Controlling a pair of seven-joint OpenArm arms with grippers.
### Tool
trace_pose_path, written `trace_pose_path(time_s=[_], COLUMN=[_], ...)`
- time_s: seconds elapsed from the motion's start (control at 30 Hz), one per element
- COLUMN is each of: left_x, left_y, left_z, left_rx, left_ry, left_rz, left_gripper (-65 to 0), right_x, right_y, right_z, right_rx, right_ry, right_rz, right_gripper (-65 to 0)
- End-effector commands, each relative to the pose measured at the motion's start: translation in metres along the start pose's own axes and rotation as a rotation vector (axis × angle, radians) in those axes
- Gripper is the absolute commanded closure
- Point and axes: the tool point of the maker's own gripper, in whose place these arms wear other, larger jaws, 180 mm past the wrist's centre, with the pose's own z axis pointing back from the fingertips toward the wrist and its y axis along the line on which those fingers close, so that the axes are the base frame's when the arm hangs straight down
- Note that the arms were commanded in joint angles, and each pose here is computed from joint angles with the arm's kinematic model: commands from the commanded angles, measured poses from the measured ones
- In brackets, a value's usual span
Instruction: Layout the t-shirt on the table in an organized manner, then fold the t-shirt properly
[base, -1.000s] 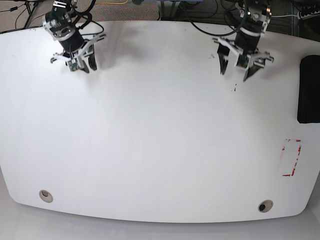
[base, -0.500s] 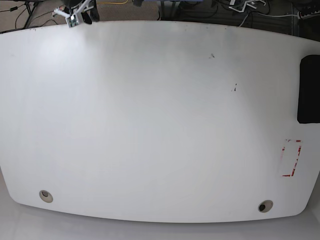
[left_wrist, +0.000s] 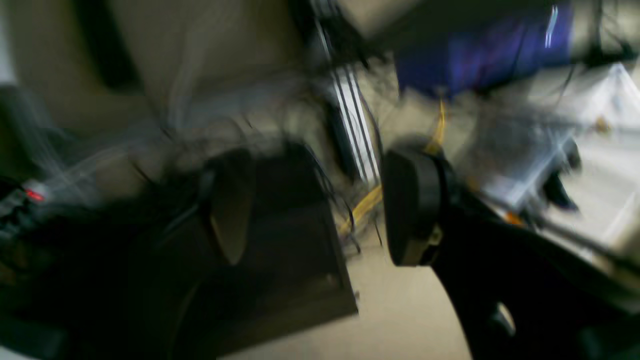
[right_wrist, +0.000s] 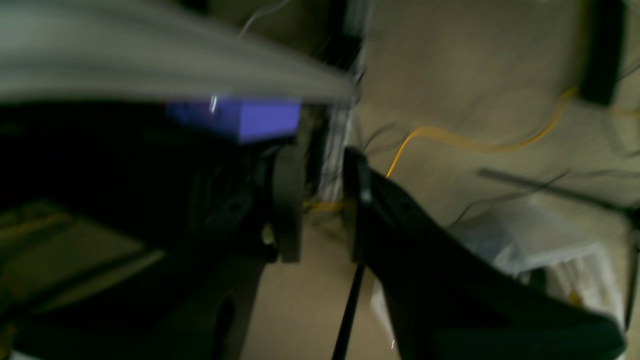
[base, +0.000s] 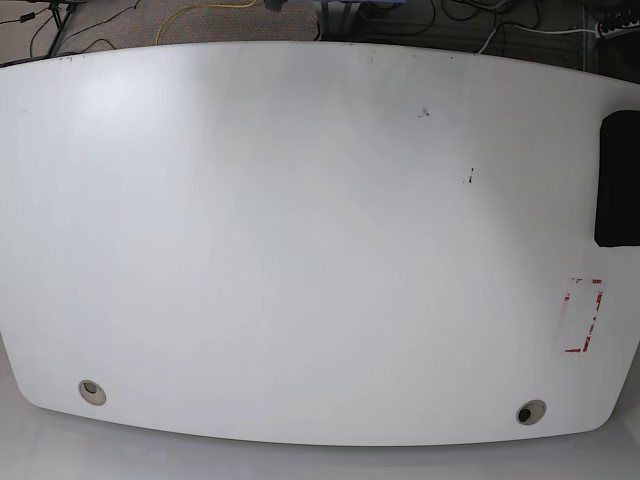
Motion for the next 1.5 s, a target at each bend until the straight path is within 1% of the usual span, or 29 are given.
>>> trace_pose_path(time_s=[0.0,0.07,0.17,0.23,0.43,0.53,0.67,0.7,0.8,0.93,1.07,1.17,1.3,1.4,1.47], left_x=[-0.014,-0.027,-0.047,-0.047,-0.058,-0.058,-0.059,-0.058,-0.061,-0.055,-0.062,-0.055,-0.050,-0.043,-0.042], left_y=[0.012,0.016,0.022,0.025,0.027,0.028,0.026,0.026,0.030,0.049,0.047,0.051,0.054,0.061,0.072], left_z=[-0.012,-0.021,-0.034,-0.045,-0.080,-0.096,-0.114,-0.120,-0.130,-0.143,-0.152,-0.162,-0.169,-0.174,-0.174], left_rx=[0.014,0.011,0.005,0.006,-0.015,-0.025,-0.043,-0.048,-0.025,0.023,0.029,0.044,0.066,0.094,0.132], left_ry=[0.023,0.055,0.107,0.110,0.159,0.174,0.201,0.208,0.233,0.254,0.299,0.315,0.325,0.309,0.312], left_rz=[0.030,0.054,0.085,0.102,0.177,0.207,0.252,0.265,0.288,0.307,0.347,0.369,0.387,0.391,0.390], left_gripper=[-38.3,-38.3,-38.3,-37.9,-32.4,-32.2,-32.1,-31.9,-31.9,-32.2,-32.4,-32.4,-32.5,-32.5,-32.9], right_x=[-0.019,-0.034,-0.046,-0.052,-0.073,-0.079,-0.091,-0.094,-0.096,-0.091,-0.088,-0.083,-0.081,-0.081,-0.081], right_y=[-0.002,-0.005,-0.012,-0.015,-0.024,-0.027,-0.030,-0.033,-0.038,-0.038,-0.055,-0.060,-0.071,-0.075,-0.075], right_z=[-0.008,-0.016,-0.033,-0.043,-0.079,-0.094,-0.108,-0.112,-0.122,-0.138,-0.149,-0.160,-0.167,-0.171,-0.175], right_rx=[0.004,0.003,0.003,0.004,0.017,0.027,0.042,0.030,0.016,0.026,0.001,-0.008,-0.032,-0.041,-0.051], right_ry=[0.052,0.094,0.121,0.130,0.188,0.201,0.241,0.251,0.259,0.259,0.281,0.283,0.292,0.313,0.327], right_rz=[0.000,-0.008,-0.019,-0.029,-0.059,-0.070,-0.062,-0.065,-0.075,-0.101,-0.118,-0.144,-0.162,-0.130,-0.091], right_gripper=[-13.0,-13.0,-13.0,-13.0,-13.0,-13.0,-13.0,-13.0,-13.0,-13.0,-13.2,-13.5,-13.6,-13.6,-13.6])
